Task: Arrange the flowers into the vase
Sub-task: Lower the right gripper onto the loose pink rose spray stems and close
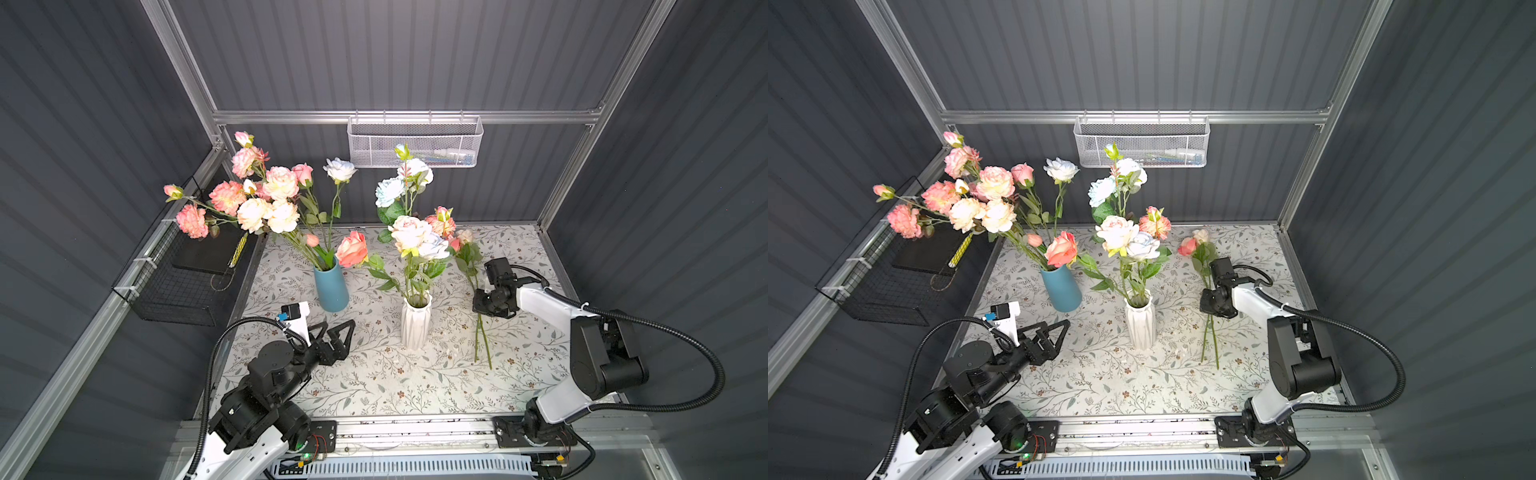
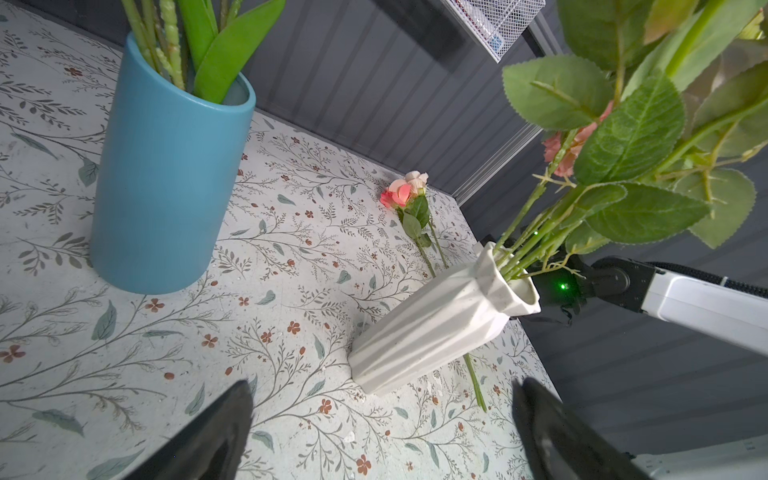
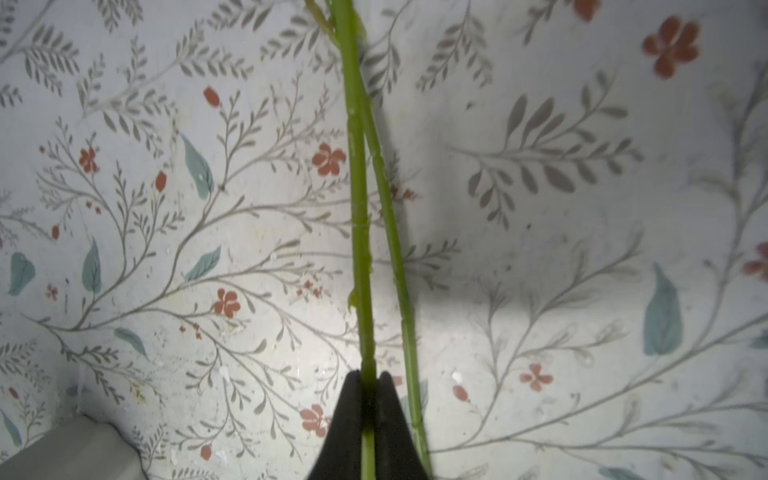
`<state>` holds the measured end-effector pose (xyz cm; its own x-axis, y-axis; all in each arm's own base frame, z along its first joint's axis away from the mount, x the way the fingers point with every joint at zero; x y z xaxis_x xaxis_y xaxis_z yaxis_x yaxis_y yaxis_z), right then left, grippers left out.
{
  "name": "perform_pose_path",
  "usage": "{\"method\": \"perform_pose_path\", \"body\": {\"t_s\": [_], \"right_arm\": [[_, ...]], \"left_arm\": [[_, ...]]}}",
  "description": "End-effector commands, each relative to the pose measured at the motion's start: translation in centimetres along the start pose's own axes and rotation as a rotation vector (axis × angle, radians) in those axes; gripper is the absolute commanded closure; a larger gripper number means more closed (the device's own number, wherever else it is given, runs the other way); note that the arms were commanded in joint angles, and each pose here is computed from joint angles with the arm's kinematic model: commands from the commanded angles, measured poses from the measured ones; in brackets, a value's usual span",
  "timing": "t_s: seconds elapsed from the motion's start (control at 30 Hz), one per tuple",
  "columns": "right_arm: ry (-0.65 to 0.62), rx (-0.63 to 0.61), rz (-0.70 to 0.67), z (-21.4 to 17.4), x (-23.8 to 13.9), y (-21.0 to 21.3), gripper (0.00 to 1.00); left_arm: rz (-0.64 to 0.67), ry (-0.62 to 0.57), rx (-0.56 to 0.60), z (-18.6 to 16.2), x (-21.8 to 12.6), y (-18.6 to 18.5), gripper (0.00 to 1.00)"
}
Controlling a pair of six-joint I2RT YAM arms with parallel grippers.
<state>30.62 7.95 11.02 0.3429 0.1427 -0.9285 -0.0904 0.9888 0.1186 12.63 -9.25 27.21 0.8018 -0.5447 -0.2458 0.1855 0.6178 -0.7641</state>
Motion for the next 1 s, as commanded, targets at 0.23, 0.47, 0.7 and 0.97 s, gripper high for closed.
{"method": "perform_pose_path", "body": {"t_s": [0.23, 0.47, 0.7, 0.97], "right_arm": [[-0.064, 0.009, 0.007, 0.5, -0.8, 0.7, 0.63], [-0.039, -0.02, -0.086, 4.5, 0.5, -0.4, 0.69], [0.026, -0.008, -0.123, 7.3, 2.9, -1.6, 0.72], [0.099, -0.015, -0.116, 7.8, 4.8, -1.5, 0.72]], "left_arm": [[-0.018, -0.005, 0.004, -0.1, -0.2, 0.0, 0.0], [-0.015, -0.004, -0.004, -0.2, -0.2, 0.1, 0.0], [-0.011, -0.014, -0.003, 0.0, -0.7, 0.1, 0.0], [-0.002, -0.028, 0.005, 0.1, -1.0, 0.4, 0.0]]}}
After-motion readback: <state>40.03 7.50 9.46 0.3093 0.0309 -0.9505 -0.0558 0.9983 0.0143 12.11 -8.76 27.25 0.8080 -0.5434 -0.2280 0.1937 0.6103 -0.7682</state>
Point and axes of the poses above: each gripper's point midway between its finger pads, its own x axis out along the fingers, its own y axis along the line the jaws close on, z = x × y, the point moved 7 cm from there along -x, back along the fingers, and after that the axes turned 15 degrees about -x, right-handed, at the moved point
